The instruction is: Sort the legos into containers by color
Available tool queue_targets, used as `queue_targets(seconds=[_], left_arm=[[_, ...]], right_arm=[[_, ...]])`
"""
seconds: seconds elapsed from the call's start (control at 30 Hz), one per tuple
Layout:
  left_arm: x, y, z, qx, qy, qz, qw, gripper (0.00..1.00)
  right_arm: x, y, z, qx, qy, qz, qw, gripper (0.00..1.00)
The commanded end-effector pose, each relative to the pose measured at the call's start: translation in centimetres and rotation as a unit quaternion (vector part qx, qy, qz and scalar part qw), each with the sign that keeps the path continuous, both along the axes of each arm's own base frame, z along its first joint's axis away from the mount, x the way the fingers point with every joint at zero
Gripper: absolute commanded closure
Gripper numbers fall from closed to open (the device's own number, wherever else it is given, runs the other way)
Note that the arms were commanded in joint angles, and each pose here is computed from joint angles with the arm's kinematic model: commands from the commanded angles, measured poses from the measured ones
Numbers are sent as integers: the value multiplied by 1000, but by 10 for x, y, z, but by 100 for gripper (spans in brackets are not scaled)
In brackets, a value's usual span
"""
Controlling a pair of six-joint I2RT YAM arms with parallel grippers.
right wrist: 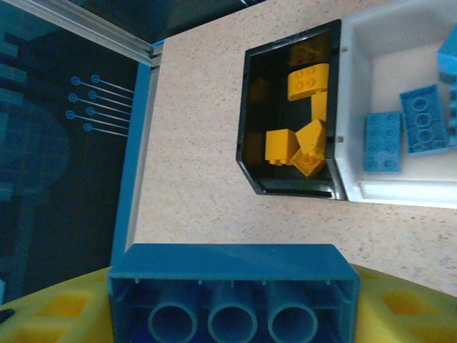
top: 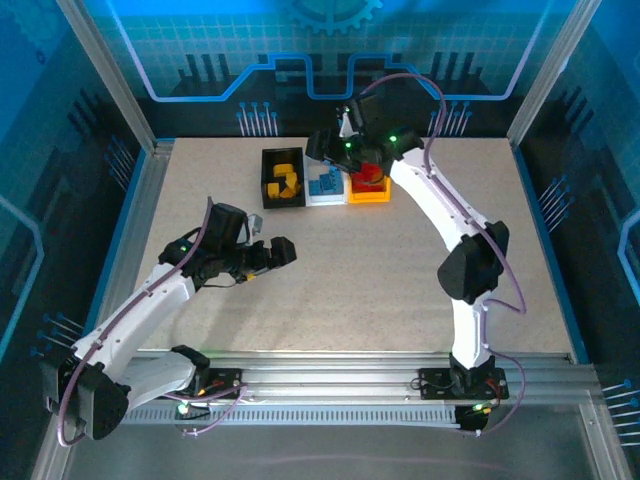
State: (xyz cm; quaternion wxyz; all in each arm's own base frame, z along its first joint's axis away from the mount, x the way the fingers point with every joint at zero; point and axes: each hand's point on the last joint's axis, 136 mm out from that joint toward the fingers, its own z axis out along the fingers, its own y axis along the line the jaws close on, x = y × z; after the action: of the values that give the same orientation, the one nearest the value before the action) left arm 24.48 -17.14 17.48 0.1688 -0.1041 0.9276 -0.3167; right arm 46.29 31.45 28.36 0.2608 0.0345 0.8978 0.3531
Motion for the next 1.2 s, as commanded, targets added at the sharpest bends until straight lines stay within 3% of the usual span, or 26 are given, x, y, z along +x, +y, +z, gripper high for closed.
queue_targets(seconds=[0.0,0.5,0.77,1.17], left_arm=[[-3,3,-4,-2,6,16,1000,1],[-12,5,-27,-30,48,65,996,1],[-9,1,-35,-37,71,70,994,1],[-16,10,-34,-33,82,83,993,1]], right_arm=[[12,11,14,53,8,9,999,42],[53,11,-21,98,73,-14,992,41],[58,10,-40,101,98,-19,990,41],[75,6,-103,85,149,-47,984,41]])
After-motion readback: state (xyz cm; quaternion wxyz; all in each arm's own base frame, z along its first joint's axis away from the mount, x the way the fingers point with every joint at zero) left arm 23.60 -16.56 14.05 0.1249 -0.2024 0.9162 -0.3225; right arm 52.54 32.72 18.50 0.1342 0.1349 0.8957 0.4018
